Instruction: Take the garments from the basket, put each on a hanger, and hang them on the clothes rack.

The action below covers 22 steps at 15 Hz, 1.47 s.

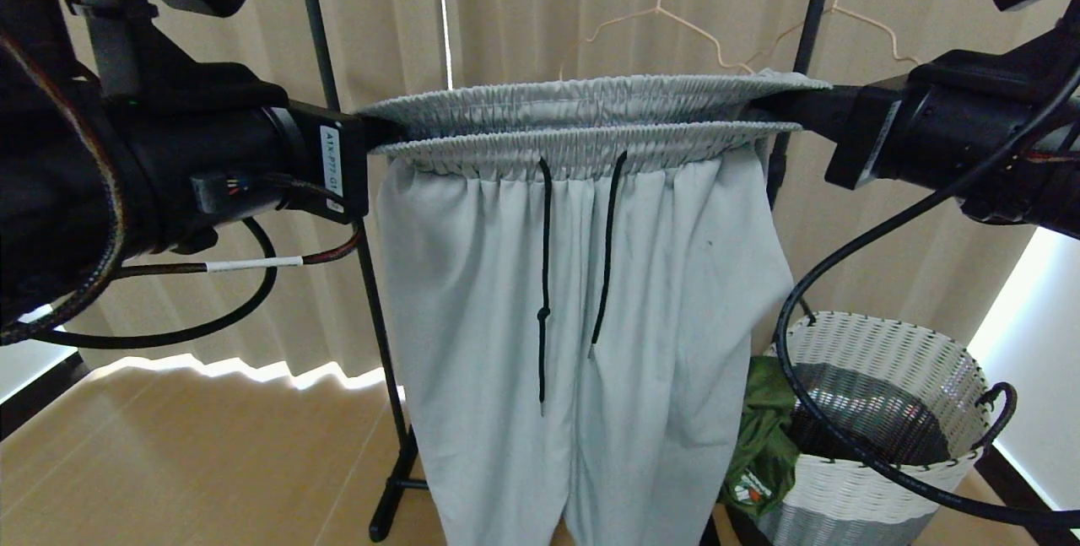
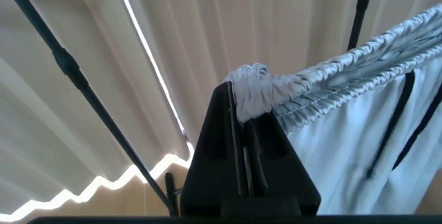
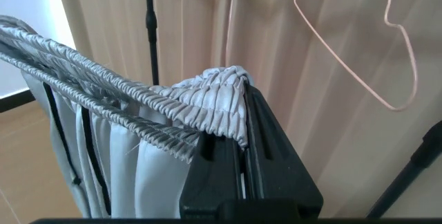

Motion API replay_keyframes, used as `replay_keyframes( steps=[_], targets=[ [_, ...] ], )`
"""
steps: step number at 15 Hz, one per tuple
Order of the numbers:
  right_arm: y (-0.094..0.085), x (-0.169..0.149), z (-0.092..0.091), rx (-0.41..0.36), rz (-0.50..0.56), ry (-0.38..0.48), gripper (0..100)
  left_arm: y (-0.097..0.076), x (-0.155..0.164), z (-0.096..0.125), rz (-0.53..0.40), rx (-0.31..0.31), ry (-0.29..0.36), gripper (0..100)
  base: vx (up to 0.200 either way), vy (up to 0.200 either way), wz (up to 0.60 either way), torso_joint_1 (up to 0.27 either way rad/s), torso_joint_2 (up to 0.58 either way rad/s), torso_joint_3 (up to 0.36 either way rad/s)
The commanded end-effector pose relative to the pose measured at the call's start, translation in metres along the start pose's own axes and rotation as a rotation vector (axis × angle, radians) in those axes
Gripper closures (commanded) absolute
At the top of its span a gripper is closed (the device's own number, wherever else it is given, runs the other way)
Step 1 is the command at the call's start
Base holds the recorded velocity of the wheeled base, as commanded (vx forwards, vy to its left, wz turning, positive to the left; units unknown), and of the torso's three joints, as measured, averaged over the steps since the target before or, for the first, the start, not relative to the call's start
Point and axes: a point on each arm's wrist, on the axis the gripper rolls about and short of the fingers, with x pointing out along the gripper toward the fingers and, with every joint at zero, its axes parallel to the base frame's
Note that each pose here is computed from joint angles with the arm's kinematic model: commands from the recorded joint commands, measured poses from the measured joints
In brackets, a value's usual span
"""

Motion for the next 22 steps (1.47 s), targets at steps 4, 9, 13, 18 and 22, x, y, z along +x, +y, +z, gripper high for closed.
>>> replay_keyframes(
  steps=[4, 9, 13, 18, 22],
  targets=[
    [-0.001, 0.011, -0.007, 0.002, -0.003, 0.027, 100, -0.001, 0.001, -0.001, -0.001, 0.001, 0.004, 100, 0.0, 0.0, 0.0, 0.0, 0.0, 0.0],
    [-0.009, 0.01, -0.007, 0.001, -0.031, 0.028, 100, -0.002, 0.001, -0.001, -0.008, 0.002, 0.004, 100, 0.0, 0.0, 0.0, 0.0, 0.0, 0.0],
    [-0.007, 0.003, -0.015, 0.004, -0.032, 0.049, 100, -0.003, 0.007, -0.005, -0.004, 0.002, 0.024, 100, 0.0, 0.0, 0.0, 0.0, 0.0, 0.0],
    [0.005, -0.046, 0.002, -0.063, 0.011, -0.024, 100, -0.01, 0.051, -0.006, 0.02, -0.059, 0.008, 100, 0.0, 0.0, 0.0, 0.0, 0.0, 0.0],
    [0.031, -0.077, 0.002, -0.059, 0.149, -0.034, 100, -0.015, 0.075, 0.0, 0.019, -0.093, -0.017, 100, 0.0, 0.0, 0.0, 0.0, 0.0, 0.0]
  ],
)
